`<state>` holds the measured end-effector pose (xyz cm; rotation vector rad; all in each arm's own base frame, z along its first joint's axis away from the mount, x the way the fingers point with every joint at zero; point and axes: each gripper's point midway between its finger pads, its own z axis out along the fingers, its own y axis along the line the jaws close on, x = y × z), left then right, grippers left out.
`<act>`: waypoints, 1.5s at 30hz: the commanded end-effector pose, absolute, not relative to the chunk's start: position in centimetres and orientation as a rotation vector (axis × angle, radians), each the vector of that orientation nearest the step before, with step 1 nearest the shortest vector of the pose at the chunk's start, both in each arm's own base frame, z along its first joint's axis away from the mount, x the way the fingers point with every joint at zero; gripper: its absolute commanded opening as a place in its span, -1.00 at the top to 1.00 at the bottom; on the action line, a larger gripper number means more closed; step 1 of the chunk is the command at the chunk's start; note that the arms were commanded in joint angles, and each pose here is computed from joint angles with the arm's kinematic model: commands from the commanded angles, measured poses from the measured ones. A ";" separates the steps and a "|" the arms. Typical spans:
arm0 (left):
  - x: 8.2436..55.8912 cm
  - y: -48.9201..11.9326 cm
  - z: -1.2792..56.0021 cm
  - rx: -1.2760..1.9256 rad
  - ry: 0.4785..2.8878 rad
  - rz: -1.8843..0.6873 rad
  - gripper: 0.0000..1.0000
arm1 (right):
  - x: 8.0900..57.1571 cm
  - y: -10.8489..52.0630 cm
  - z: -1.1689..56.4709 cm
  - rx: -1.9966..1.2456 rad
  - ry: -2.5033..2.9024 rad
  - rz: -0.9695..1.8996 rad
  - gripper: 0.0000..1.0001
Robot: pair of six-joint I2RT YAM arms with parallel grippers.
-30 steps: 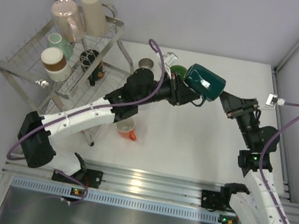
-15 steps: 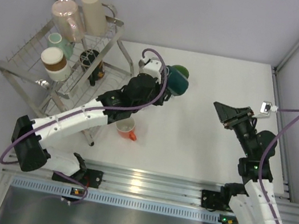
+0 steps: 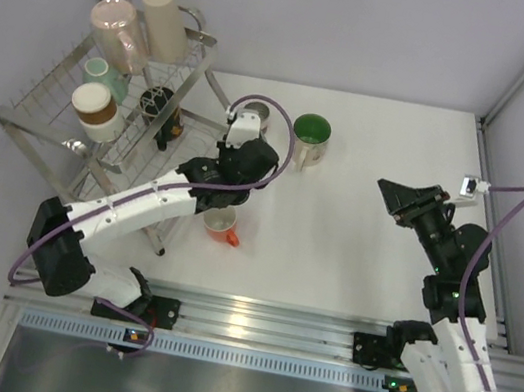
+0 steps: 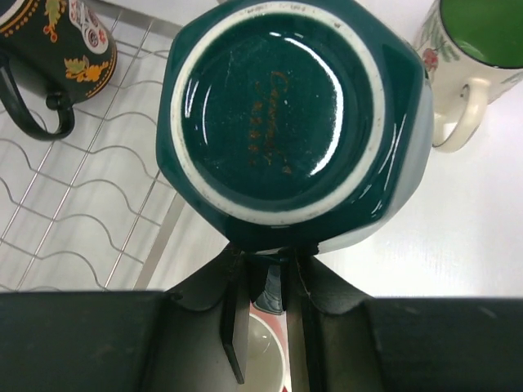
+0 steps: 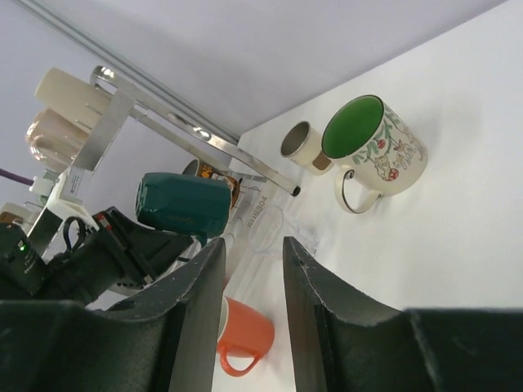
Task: Load the cups into the dish rack
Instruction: Place the cup upside down on the dish rack
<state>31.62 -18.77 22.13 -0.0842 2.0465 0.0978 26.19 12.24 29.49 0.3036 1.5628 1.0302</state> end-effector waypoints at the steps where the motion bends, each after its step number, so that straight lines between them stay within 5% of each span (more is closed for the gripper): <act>1: 33.0 -17.7 24.8 -0.286 1.970 0.026 1.00 | 25.6 12.0 32.4 0.246 1.503 0.987 0.30; 15: 36.4 -11.0 21.6 -0.482 2.028 0.162 1.00 | 25.6 11.4 32.9 0.251 1.485 0.950 0.30; 45: 39.4 -6.5 17.2 -0.551 2.056 0.440 1.00 | 24.8 9.9 32.9 0.222 1.481 0.820 0.30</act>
